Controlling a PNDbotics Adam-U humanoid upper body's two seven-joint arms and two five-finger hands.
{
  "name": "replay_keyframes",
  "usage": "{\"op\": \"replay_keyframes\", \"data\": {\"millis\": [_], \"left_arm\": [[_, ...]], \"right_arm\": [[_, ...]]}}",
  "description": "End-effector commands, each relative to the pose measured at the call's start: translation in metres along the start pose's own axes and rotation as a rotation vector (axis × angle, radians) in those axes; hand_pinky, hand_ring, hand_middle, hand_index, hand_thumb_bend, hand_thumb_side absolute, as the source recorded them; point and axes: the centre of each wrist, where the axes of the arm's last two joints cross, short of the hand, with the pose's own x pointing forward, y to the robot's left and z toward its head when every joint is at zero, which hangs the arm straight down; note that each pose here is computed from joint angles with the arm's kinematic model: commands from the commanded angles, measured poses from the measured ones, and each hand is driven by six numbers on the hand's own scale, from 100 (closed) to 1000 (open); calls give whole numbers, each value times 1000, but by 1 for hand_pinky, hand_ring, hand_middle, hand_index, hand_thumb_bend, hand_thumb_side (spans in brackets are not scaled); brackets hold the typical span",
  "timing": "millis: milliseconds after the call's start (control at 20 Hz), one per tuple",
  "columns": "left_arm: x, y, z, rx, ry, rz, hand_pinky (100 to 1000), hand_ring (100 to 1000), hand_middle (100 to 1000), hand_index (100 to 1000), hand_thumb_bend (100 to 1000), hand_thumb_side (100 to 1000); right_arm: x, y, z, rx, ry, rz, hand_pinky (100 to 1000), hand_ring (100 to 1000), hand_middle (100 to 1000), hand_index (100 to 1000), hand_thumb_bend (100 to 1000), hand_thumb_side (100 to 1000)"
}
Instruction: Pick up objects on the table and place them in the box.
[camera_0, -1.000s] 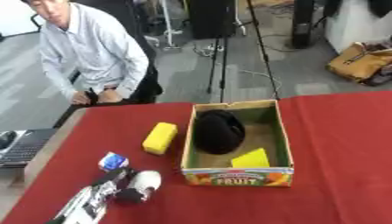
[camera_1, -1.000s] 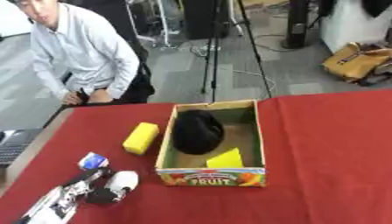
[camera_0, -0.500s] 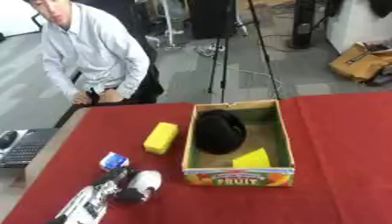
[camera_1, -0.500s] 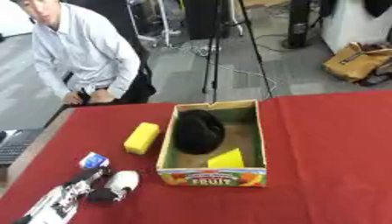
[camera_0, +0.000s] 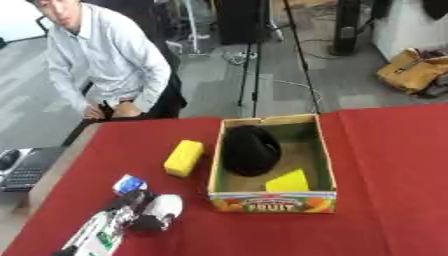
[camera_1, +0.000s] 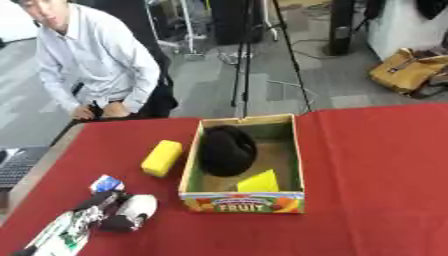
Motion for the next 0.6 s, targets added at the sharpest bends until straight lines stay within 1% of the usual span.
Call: {"op": "replay_keyframes", "data": {"millis": [50, 600], "left_arm": [[-1, 13, 3, 27, 1, -11, 1000, 844, 851, 719, 258, 413], [5, 22, 9, 38, -17, -11, 1000, 829, 835, 682, 222, 407]], "right_arm": [[5, 1, -8, -35, -37, -34, 734, 693, 576, 564, 100, 935], [4, 0, -8, -36, -37, -30, 734, 693, 576, 564, 100, 935]]}}
